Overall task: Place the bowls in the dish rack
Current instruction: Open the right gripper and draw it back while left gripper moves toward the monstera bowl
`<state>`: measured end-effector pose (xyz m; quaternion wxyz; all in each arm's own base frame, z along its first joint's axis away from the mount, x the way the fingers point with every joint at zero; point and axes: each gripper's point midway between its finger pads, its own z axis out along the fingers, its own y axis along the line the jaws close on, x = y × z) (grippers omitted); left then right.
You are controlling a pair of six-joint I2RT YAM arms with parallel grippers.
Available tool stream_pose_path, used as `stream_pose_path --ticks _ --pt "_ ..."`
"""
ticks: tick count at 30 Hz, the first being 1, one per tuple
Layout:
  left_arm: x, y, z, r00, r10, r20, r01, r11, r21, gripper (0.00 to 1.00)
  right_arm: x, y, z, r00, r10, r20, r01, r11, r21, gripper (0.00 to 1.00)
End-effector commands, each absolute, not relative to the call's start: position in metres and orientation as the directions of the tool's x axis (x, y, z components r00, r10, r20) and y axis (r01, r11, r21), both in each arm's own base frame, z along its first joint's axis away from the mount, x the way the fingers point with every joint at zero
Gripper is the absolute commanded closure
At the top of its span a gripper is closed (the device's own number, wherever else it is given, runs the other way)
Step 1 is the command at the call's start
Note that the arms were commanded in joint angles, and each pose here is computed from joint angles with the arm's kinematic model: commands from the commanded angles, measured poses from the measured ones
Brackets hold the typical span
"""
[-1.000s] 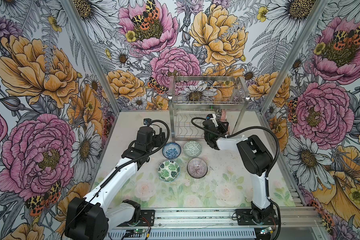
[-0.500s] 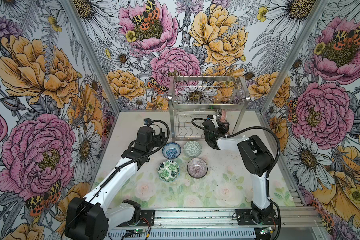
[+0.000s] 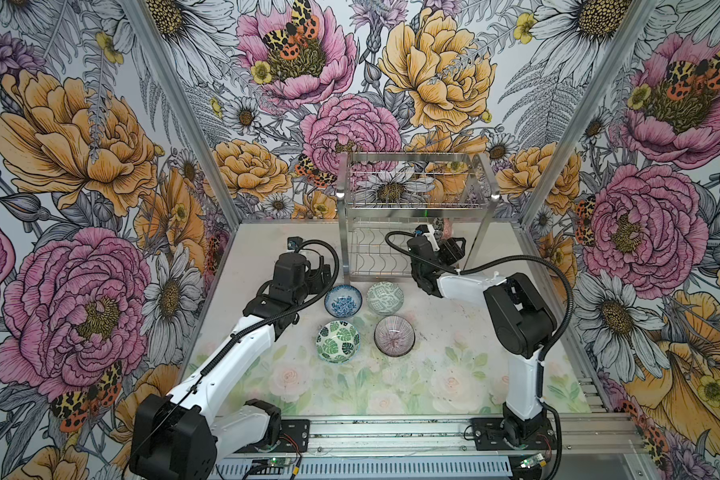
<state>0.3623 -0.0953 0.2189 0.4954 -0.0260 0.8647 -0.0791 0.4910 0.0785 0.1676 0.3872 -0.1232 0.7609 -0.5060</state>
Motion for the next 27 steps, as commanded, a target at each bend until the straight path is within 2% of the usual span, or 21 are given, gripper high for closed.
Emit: stream_pose_path --ticks 1,5,10,16,21,27 --pt "0.365 -0.097 0.226 -0.497 -0.141 -0.856 0.045 0.981 -0.188 0.01 0.485 0.087 0.188 -0.627 -0.582 -0.518 0.213 0.512 -0.832 0.15" --pt "0.363 -0.098 0.220 -0.517 -0.136 -0.845 0.048 0.981 -0.187 0.01 0.479 0.105 0.190 -0.574 -0.606 -0.550 0.150 0.582 -0.799 0.00" --pt "0.360 -0.098 0.206 -0.557 -0.133 -0.820 0.043 0.981 -0.189 0.01 0.461 0.138 0.186 -0.498 -0.578 -0.646 0.002 0.744 -0.668 0.00" --pt "0.355 -0.099 0.189 -0.599 -0.146 -0.787 0.034 0.978 -0.207 0.01 0.433 0.161 0.193 -0.450 -0.489 -0.747 -0.104 0.859 -0.501 0.00" --pt "0.342 -0.102 0.177 -0.638 -0.152 -0.755 0.038 0.973 -0.228 0.01 0.412 0.165 0.205 -0.427 -0.406 -0.808 -0.150 0.913 -0.379 0.00" --pt "0.310 -0.110 0.154 -0.712 -0.153 -0.685 0.034 0.967 -0.251 0.01 0.397 0.166 0.211 -0.433 -0.356 -0.828 -0.186 0.934 -0.304 0.00"
